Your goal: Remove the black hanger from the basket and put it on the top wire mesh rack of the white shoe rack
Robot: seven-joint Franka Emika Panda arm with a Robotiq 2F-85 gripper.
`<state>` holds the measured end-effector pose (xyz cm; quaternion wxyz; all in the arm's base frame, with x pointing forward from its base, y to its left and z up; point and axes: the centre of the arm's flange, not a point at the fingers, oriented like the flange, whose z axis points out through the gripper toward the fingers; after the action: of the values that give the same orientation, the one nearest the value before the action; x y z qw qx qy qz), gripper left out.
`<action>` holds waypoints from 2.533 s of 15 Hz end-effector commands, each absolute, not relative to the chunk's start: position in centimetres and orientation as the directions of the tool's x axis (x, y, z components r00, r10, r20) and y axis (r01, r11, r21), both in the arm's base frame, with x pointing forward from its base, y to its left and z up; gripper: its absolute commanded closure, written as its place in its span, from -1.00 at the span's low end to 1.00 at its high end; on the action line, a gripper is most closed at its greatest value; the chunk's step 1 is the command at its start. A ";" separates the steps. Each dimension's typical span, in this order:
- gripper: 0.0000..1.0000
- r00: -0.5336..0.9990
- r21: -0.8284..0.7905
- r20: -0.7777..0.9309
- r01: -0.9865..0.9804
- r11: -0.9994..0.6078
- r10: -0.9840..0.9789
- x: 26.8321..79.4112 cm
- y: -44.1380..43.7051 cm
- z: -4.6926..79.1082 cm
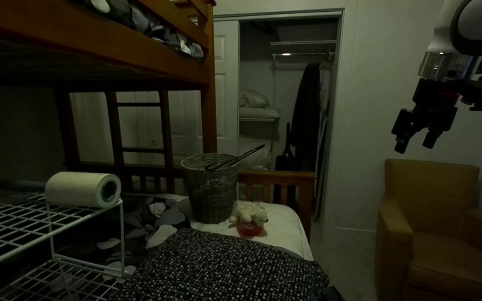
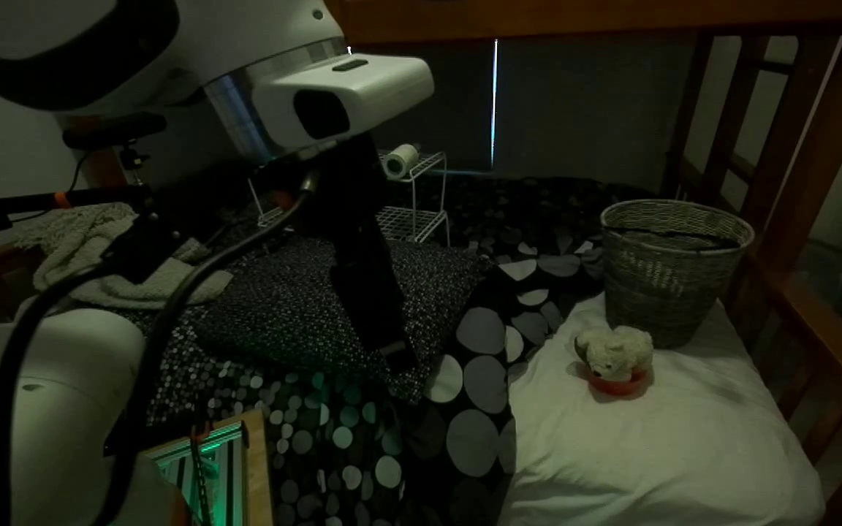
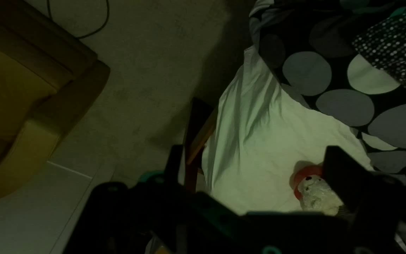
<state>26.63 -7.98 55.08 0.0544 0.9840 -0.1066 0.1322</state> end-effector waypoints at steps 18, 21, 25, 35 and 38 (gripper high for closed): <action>-1.00 0.811 -0.479 0.281 -0.346 -0.807 -0.514 62.2 -9.0 57.8; -1.00 0.817 -0.474 0.293 -0.328 -0.817 -0.497 59.7 -7.8 55.8; -1.00 0.813 -0.485 0.272 -0.346 -0.803 -0.515 61.8 -8.0 55.3; -1.00 0.763 -0.519 0.163 -0.473 -0.712 -0.626 68.4 -8.0 52.5; -1.00 0.715 -0.539 0.116 -0.538 -0.648 -0.689 72.5 -9.2 50.2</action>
<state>67.07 -7.69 51.49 -0.2216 0.9114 -0.3033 0.1680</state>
